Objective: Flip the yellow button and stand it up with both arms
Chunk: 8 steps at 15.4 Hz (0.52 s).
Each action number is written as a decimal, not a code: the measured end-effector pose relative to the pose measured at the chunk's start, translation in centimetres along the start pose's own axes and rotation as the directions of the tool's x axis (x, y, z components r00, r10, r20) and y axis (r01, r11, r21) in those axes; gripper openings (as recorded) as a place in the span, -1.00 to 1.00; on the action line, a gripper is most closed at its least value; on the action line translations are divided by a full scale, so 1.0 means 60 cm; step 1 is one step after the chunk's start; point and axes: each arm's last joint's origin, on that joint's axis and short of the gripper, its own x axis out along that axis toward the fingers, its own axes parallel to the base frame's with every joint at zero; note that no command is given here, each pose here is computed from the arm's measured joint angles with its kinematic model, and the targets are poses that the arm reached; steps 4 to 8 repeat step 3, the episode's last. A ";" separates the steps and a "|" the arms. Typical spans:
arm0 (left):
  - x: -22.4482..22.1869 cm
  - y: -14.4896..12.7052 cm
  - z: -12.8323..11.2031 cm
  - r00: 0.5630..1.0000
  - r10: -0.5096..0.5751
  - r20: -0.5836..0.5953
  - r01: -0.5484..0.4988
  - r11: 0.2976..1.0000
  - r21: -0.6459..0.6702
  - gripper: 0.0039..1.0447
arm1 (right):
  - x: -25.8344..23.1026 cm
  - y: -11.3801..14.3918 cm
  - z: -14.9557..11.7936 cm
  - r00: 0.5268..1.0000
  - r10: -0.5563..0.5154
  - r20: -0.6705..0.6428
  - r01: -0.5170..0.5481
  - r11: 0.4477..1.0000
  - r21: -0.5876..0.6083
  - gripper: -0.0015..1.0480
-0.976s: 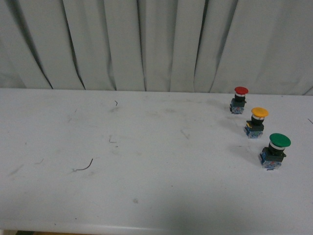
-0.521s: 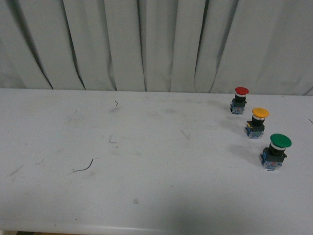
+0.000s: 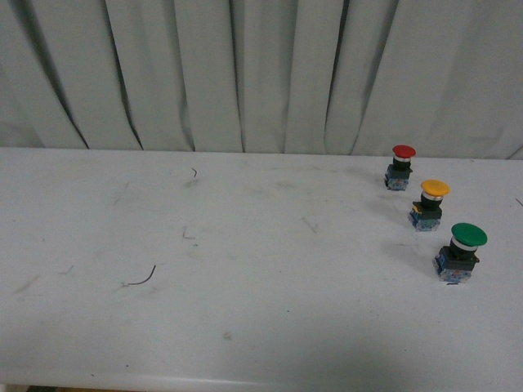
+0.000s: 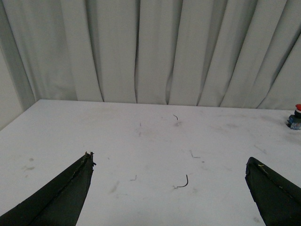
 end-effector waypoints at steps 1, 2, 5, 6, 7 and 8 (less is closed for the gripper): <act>0.000 0.000 0.000 1.000 0.000 0.000 0.000 1.000 0.000 0.88 | 0.000 0.000 0.000 1.000 0.000 0.000 0.000 1.000 0.000 0.86; 0.000 0.000 0.000 1.000 0.000 0.000 0.000 1.000 0.000 0.88 | 0.000 0.000 0.000 1.000 0.000 0.000 0.000 1.000 0.000 0.86; 0.000 0.000 0.000 1.000 0.000 0.000 0.000 1.000 0.000 0.88 | 0.000 0.000 0.000 1.000 0.000 0.000 0.000 1.000 0.000 0.87; 0.000 0.000 0.000 1.000 0.000 0.000 0.000 1.000 0.000 0.88 | 0.000 0.000 0.000 1.000 0.000 0.000 0.000 1.000 0.000 0.87; 0.000 0.000 0.000 1.000 0.000 0.000 0.000 1.000 0.000 0.88 | 0.000 0.000 0.000 1.000 0.000 0.000 0.000 1.000 0.000 0.87; 0.000 0.000 0.000 1.000 0.000 0.000 0.000 1.000 0.000 0.88 | 0.000 0.000 0.000 1.000 0.000 0.000 0.000 1.000 0.000 0.87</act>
